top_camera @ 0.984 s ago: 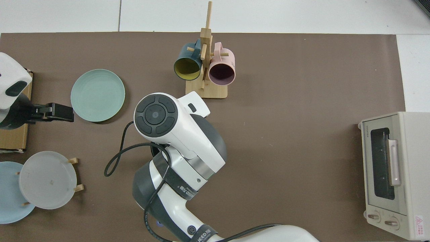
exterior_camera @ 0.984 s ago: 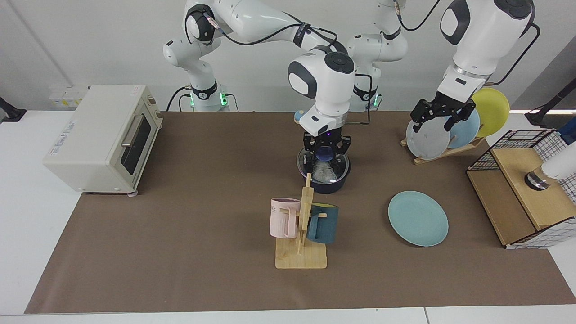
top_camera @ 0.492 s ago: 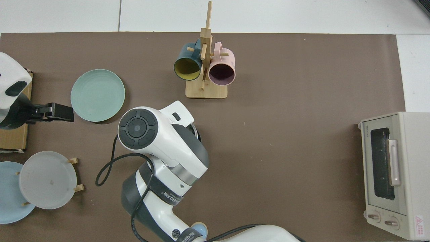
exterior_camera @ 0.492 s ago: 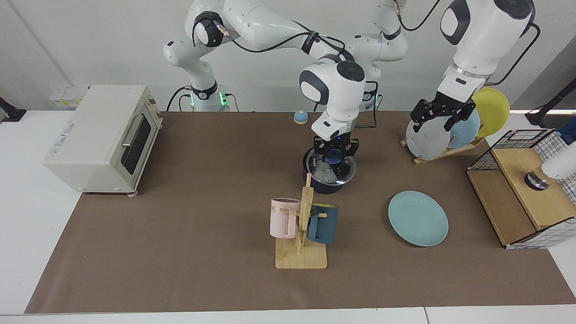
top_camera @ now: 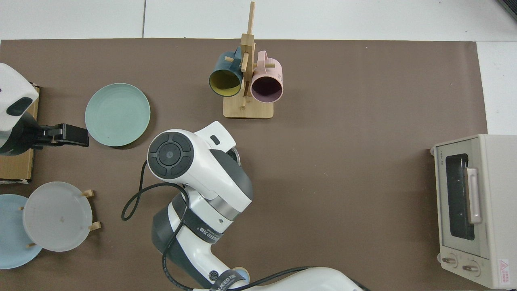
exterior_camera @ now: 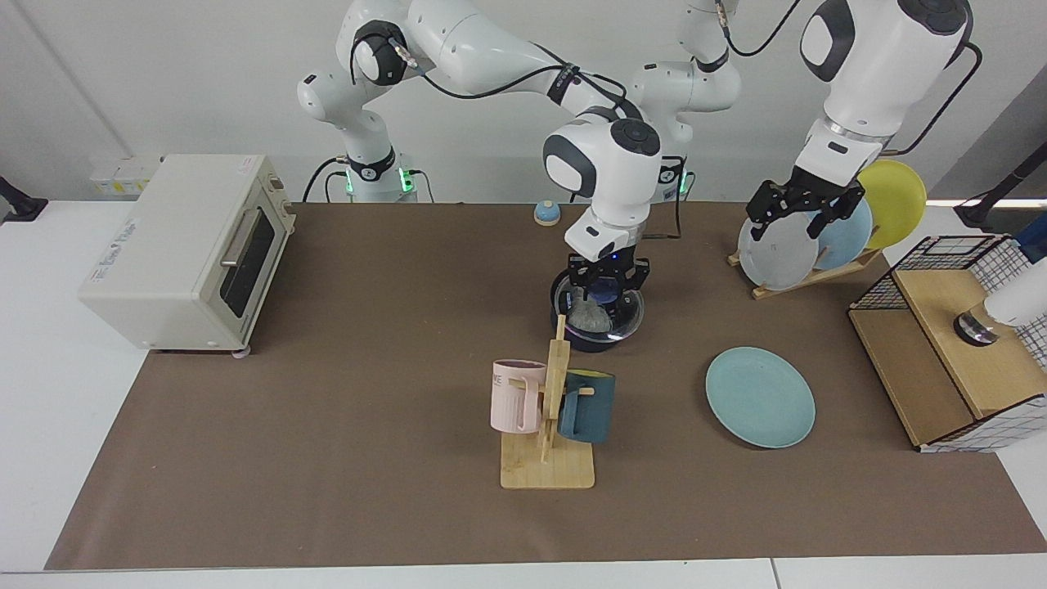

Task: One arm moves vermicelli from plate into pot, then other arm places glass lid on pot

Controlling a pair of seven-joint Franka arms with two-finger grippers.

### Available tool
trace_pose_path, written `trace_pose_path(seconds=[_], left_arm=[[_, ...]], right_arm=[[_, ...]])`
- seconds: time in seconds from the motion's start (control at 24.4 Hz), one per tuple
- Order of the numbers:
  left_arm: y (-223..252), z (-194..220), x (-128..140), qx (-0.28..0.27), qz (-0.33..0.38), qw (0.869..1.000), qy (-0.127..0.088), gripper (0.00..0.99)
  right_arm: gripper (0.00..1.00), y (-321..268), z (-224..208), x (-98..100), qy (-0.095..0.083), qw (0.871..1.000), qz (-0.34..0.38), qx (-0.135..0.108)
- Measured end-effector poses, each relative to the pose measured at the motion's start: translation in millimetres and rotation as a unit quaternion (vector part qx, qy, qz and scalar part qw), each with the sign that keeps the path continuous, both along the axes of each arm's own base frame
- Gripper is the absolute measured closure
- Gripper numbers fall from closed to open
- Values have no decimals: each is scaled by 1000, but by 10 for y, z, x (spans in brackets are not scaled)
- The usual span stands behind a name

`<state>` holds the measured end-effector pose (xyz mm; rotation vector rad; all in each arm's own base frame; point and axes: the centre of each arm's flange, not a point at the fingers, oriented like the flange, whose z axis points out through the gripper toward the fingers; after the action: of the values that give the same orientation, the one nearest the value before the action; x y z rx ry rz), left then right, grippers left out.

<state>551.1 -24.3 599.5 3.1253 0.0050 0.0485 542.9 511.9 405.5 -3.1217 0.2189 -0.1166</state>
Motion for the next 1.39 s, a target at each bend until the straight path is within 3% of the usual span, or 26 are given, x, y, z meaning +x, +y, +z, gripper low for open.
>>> trace_pose_path(seconds=[1.39], left_arm=[[0, 0, 0, 0, 0, 1000, 0, 0]], right_arm=[[396, -56, 4, -104, 5, 1000, 2, -4]])
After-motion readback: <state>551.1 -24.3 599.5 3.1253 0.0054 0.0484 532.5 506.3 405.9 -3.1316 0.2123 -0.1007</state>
